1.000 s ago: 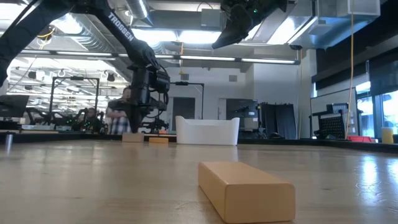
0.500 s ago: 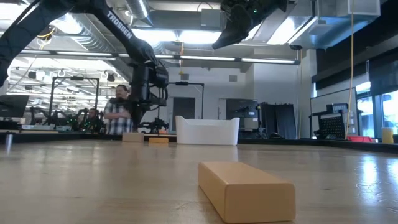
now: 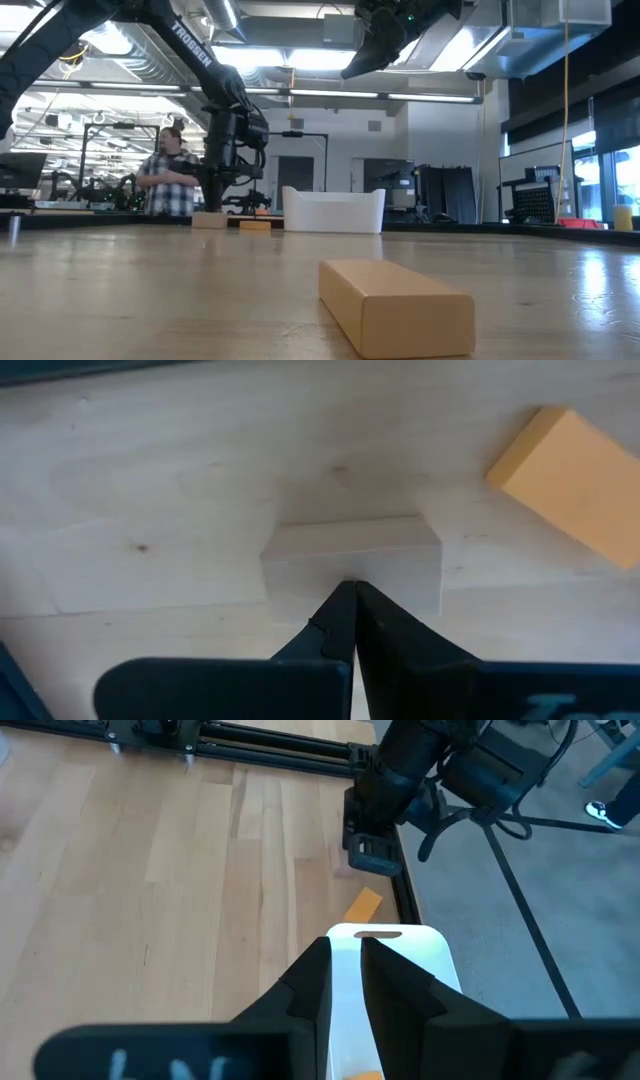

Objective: Sort & place blocks by color
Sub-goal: Put the white block into the transparent bin

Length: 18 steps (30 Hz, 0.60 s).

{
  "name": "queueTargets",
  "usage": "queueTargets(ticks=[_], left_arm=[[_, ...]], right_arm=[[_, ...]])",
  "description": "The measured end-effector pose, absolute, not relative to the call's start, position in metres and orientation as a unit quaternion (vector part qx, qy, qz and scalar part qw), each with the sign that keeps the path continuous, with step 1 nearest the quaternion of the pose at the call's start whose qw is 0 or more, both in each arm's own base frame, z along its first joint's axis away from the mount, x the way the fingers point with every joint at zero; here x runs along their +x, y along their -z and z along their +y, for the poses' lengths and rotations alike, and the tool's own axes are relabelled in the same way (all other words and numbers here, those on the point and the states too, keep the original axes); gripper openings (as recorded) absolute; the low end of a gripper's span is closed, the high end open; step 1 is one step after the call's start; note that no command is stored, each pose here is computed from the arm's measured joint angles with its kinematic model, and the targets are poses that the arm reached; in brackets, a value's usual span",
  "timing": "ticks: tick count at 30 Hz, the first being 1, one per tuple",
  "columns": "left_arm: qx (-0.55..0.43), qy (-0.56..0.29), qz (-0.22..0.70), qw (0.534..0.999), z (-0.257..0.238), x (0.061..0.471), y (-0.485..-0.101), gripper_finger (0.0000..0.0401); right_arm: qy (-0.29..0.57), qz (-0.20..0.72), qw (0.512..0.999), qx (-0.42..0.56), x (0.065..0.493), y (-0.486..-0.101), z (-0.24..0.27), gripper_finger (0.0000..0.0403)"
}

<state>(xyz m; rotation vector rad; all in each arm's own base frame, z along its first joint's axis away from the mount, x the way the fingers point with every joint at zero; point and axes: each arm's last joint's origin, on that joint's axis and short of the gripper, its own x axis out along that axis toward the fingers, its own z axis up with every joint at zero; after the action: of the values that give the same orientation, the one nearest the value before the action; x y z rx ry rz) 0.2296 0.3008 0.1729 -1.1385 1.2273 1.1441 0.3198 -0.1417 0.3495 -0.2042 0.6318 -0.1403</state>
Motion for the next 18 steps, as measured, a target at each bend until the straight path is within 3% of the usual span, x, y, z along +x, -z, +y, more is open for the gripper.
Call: queueTargets(ticks=[9,18], left_arm=[[-0.486,-0.456,0.536,0.518,0.291,0.235,-0.172,0.0],[-0.468,-0.409,0.57,0.537,0.262,0.263,-0.172,0.0]], right_arm=[[0.069,0.31,0.943,-0.1,0.32,-0.349,-0.142,0.006],[0.069,0.31,0.943,-0.1,0.32,-0.35,-0.142,0.006]])
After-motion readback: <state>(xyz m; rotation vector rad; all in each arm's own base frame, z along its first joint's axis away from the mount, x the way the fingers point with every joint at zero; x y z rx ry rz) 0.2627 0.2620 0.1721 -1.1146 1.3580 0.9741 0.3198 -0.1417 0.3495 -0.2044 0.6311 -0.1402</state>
